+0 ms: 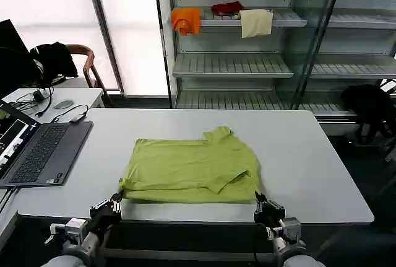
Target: Fold and organize the clothes.
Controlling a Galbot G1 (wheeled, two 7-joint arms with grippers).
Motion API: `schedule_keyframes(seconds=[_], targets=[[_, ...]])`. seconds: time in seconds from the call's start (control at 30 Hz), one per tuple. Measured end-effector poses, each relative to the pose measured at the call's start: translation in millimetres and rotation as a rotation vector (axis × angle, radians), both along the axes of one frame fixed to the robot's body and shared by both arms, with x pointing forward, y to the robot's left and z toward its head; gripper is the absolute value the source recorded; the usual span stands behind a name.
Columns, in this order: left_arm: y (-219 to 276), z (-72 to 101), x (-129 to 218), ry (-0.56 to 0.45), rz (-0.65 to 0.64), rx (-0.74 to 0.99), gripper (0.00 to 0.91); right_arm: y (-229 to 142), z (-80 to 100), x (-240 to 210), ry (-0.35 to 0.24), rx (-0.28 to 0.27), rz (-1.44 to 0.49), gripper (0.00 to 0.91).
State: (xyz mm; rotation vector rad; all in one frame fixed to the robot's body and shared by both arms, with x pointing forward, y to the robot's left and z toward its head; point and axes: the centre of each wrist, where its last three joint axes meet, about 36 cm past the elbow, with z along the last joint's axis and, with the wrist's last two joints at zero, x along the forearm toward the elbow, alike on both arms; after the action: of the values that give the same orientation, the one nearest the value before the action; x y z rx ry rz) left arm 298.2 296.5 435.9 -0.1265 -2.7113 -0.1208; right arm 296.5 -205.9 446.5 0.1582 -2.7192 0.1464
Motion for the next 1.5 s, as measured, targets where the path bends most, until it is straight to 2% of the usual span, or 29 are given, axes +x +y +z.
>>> schedule_keyframes(seconds=[0.3, 0.67, 0.9, 1.17, 1.33, 1.5], targets=[[-4, 3.9, -12, -0.003, 0.024, 0.001, 0.907, -1, 11.3, -3, -0.032, -0.001, -0.030, 0.907], [8, 19.5, 1, -0.064, 0.049, 0.028, 0.907, 3, 38.1, 24, -0.148, 0.023, -0.017, 0.907], [13, 36.2, 38, -0.118, 0.009, -0.028, 0.907, 13, 42.6, 70, -0.197, 0.072, 0.005, 0.907], [19, 51.8, 101, -0.166, -0.055, -0.064, 0.907, 28, 38.1, 143, -0.197, 0.113, 0.042, 0.907], [20, 49.5, 140, -0.156, -0.066, -0.082, 0.907, 36, 31.5, 188, -0.167, 0.123, 0.051, 0.907], [19, 40.1, 176, -0.121, -0.071, -0.098, 0.907, 40, 25.1, 225, -0.132, 0.121, 0.049, 0.907]])
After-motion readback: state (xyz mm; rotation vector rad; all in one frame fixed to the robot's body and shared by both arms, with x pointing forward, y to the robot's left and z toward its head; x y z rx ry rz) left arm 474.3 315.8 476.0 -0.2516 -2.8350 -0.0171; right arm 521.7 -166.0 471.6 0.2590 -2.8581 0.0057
